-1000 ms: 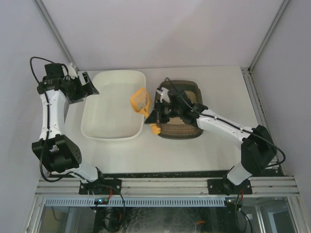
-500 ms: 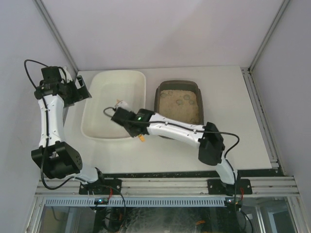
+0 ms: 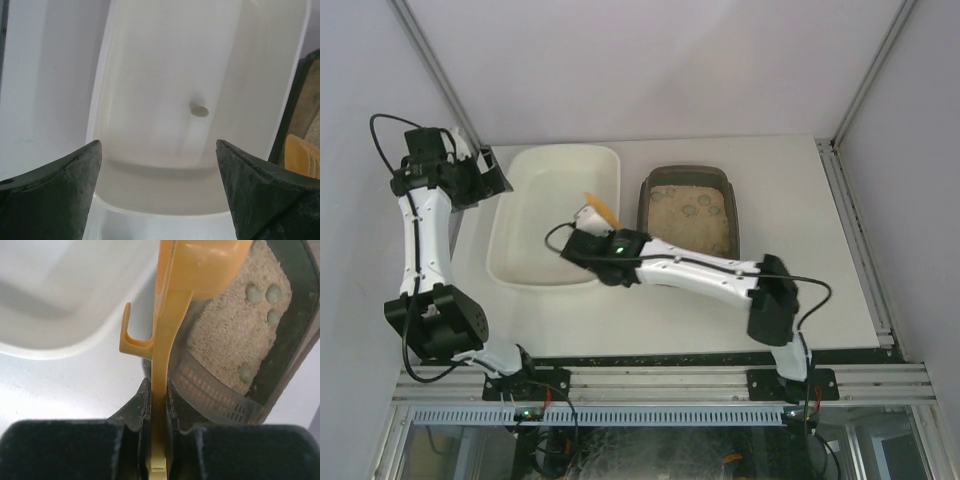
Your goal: Clean the litter box
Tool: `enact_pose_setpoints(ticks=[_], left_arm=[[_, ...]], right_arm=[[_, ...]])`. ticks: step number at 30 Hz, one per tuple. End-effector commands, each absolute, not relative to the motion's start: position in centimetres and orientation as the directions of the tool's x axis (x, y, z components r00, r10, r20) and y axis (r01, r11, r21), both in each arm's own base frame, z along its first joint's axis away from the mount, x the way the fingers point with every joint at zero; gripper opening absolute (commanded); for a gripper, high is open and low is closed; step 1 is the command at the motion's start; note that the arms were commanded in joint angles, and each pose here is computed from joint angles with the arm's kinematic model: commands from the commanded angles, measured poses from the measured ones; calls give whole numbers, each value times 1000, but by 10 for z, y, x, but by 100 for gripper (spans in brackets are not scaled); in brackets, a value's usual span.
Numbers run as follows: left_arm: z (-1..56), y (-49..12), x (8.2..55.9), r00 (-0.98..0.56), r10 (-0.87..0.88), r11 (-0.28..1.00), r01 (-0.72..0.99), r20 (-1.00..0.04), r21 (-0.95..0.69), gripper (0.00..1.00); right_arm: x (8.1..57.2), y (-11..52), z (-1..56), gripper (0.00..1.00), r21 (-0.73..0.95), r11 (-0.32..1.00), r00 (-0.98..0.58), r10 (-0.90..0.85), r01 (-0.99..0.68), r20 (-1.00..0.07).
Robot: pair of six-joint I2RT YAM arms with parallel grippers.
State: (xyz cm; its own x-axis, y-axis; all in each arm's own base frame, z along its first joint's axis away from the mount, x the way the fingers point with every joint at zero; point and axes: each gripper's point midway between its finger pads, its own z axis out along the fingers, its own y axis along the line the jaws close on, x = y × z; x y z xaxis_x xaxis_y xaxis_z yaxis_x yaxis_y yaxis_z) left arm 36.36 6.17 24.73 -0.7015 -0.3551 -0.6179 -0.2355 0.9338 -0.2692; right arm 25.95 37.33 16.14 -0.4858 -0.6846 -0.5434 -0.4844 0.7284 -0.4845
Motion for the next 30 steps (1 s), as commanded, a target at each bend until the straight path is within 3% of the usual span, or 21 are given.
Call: enact_pose_setpoints(ticks=[1, 3, 7, 14, 20, 30], left_arm=[[295, 25, 408, -615, -336, 931, -105, -713, -348, 100], [299, -12, 427, -626, -334, 919, -49, -704, -392, 100], [293, -88, 455, -630, -438, 872, -123, -642, -474, 100], [260, -235, 473, -721, -487, 745, -49, -493, -665, 100], [222, -285, 494, -770, -512, 674, -86, -380, -734, 100], [194, -305, 518, -783, -516, 624, -65, -348, -779, 100]], right_arm=[[268, 325, 223, 0, -182, 901, -599, -402, -394, -692], [269, 289, 210, 0, -74, 933, -691, -312, -352, -652], [269, 225, 183, 0, 71, 977, -847, -138, -202, -513], [286, 190, 146, 0, 175, 982, -927, -2, -73, -375], [312, 196, 122, 0, 206, 977, -941, 20, -53, -338], [341, 186, 101, 0, 127, 992, -939, 40, -4, -342]])
